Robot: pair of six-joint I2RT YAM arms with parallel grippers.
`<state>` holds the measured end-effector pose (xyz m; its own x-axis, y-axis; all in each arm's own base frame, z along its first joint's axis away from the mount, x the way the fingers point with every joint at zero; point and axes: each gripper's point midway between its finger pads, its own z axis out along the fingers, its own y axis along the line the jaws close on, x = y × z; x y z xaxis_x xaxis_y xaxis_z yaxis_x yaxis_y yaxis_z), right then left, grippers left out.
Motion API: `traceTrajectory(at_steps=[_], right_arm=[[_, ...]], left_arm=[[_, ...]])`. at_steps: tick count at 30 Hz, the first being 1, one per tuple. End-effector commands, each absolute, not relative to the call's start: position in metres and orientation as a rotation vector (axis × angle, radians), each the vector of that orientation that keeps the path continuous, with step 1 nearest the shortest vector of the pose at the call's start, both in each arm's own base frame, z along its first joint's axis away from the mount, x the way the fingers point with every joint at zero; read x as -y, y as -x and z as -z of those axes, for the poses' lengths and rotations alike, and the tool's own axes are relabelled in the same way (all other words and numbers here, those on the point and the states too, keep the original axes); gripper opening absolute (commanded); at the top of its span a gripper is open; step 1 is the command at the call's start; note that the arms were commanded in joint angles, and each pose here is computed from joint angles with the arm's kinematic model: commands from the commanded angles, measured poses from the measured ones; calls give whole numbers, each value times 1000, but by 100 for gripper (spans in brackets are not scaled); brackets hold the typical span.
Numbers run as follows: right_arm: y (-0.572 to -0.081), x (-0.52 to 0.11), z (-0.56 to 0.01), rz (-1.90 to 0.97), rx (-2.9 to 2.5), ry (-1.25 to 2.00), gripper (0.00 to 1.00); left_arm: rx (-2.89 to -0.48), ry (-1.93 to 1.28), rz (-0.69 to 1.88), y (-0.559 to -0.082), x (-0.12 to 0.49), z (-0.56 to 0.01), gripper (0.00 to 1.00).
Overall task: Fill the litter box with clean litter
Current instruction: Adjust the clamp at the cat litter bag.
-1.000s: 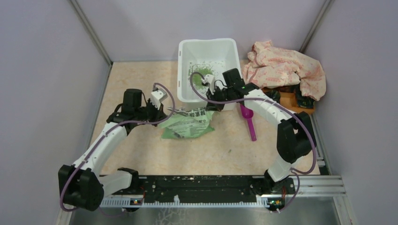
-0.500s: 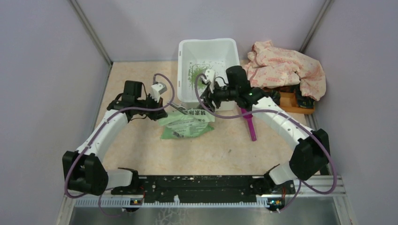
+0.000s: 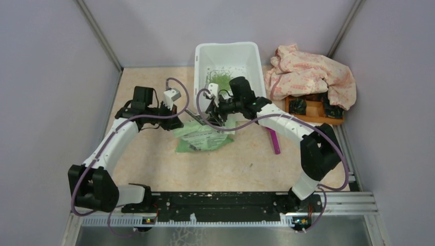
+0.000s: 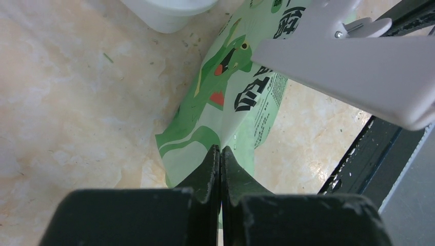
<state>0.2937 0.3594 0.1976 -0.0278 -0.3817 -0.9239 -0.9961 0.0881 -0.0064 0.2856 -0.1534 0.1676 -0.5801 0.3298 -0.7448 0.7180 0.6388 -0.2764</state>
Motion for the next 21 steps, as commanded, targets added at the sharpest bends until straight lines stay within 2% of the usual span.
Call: traceTrajectory(at_steps=[1, 6, 8, 15, 21], right_arm=[[-291, -388, -257, -984, -1287, 1421, 54], [-287, -396, -259, -995, -1265, 1435, 53], [-286, -398, -261, -999, -1259, 1435, 50], [-288, -401, -255, -995, -1284, 1439, 24], [-293, -400, -249, -973, -1308, 1433, 10]], left_arm=[[-2079, -833, 776, -297, 159, -198, 0], [-2077, -832, 778, -297, 158, -198, 0], [-2078, -829, 779, -297, 158, -198, 0], [-2069, -828, 777, -298, 157, -200, 0], [-2063, -826, 785, -298, 158, -202, 0]])
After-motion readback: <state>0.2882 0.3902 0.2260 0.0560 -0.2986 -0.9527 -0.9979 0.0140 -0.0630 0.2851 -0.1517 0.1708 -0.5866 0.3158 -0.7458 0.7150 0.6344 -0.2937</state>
